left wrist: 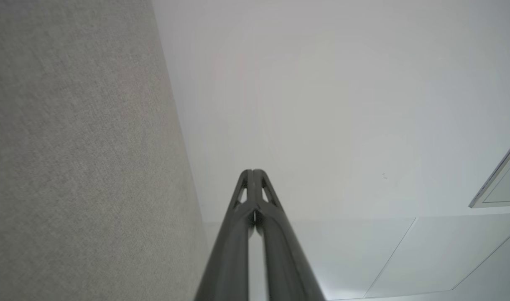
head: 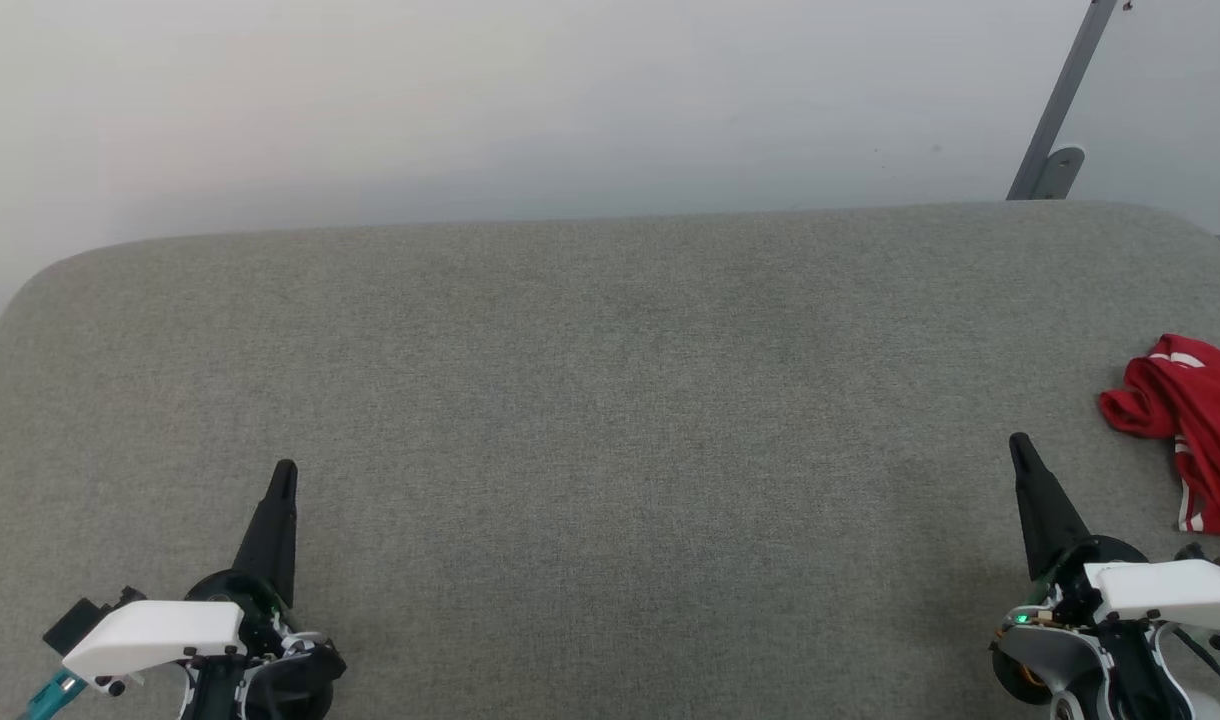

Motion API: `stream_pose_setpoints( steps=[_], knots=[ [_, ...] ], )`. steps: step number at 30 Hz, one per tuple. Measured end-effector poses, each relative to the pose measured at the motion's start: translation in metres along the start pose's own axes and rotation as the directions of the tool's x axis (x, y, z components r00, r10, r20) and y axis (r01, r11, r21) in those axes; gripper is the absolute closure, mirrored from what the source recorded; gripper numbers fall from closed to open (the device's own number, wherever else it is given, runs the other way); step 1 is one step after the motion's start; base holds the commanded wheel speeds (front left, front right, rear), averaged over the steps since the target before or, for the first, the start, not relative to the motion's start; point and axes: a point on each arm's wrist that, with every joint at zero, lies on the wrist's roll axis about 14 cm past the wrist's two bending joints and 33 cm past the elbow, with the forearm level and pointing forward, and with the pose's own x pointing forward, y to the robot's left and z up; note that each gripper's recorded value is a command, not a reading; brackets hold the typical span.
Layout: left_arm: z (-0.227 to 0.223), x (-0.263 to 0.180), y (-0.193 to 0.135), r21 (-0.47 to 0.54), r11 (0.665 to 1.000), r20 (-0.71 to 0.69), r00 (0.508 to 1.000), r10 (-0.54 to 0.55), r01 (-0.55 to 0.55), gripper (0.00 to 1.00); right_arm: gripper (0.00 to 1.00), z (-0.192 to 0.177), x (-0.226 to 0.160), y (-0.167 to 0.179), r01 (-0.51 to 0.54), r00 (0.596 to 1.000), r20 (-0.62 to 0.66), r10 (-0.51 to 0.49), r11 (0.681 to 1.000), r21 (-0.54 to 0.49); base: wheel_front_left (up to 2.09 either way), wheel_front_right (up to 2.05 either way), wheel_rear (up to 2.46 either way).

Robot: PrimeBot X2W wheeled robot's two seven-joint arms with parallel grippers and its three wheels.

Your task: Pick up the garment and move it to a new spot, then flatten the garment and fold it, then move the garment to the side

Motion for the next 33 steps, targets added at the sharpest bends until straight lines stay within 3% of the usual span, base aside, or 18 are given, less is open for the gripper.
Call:
stream_pose_setpoints(
  steps=[33],
  knots=[
    [0.0005, -0.0001, 0.0000, -0.001, 1.000, 0.001, 1.000, 0.000, 0.000, 1.00, 1.00, 0.0002, 0.0000, 0.0000, 0.000, 1.000, 0.001, 0.000, 1.000, 0.001, 0.00, 0.00, 0.00]
  ],
)
